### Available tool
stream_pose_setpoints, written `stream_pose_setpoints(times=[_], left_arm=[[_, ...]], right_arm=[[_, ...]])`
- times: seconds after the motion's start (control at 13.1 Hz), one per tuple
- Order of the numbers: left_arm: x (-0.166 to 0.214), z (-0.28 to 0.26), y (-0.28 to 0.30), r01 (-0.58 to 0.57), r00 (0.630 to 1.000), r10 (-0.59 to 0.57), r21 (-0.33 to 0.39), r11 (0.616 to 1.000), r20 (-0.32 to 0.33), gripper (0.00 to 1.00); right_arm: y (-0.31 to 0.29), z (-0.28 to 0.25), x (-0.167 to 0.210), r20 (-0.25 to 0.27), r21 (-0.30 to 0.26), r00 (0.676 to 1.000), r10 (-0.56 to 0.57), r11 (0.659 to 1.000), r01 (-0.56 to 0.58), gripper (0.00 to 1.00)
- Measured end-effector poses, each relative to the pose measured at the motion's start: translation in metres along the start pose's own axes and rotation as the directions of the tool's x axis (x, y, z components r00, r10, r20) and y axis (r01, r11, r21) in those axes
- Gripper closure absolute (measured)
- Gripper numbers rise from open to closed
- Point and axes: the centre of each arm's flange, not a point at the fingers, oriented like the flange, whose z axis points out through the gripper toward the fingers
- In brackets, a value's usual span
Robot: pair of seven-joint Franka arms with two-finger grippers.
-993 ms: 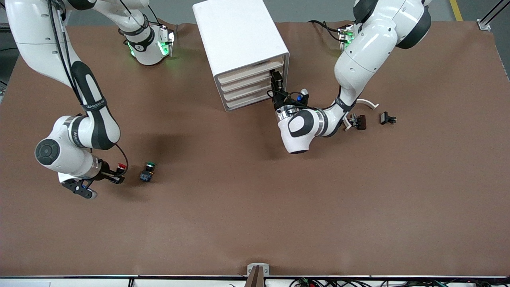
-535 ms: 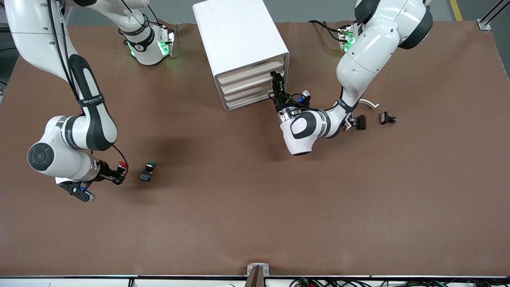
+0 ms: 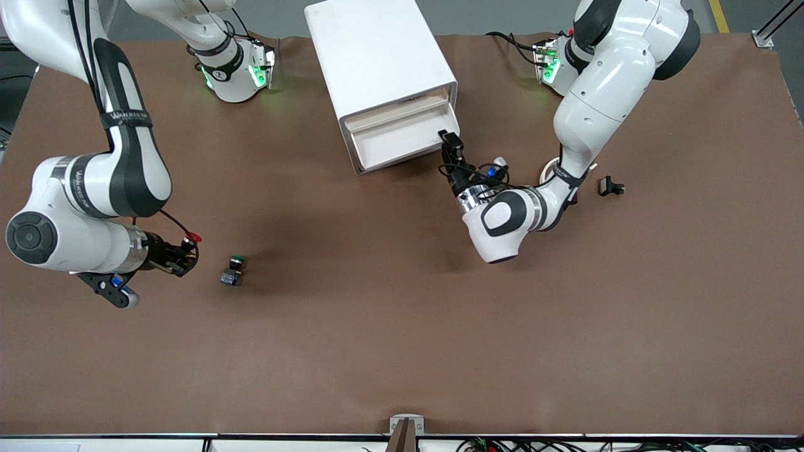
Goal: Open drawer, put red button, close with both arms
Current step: 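Carry the red button over the drawer while the left gripper releases the handle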
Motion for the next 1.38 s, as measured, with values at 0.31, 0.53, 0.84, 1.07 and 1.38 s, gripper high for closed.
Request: stream_pose_setpoints(times=[0.31,0.53,0.84,1.07,1.38], left_arm=[[0.004,-0.019,-0.006,-0.006,1.000,0.006,-0.031,1.000,0.008,0.91],[0.012,-0.046,-0.013,-0.014,0.999,0.016,-0.062,0.998,0.033,0.91],[0.018,-0.060,-0.016,-0.017,0.999,0.021,-0.075,0.997,0.049,0.90],[0.030,-0.072,-0.019,-0.020,0.999,0.022,-0.076,0.997,0.034,0.75],[0.038,-0.081,-0.027,-0.031,0.999,0.033,-0.053,0.998,0.033,0.30]], right_arm=[[-0.044,-0.053,-0.072,0.038,-0.009,0.994,0.105,0.994,-0.105,0.59],[-0.067,-0.084,-0.133,0.031,-0.007,0.985,0.173,0.985,-0.172,0.59],[-0.079,-0.126,-0.217,0.010,0.007,0.963,0.268,0.963,-0.268,0.59],[-0.100,-0.141,-0.292,-0.010,0.029,0.939,0.345,0.938,-0.344,0.59],[-0.131,-0.137,-0.388,-0.029,0.050,0.902,0.430,0.902,-0.428,0.59]])
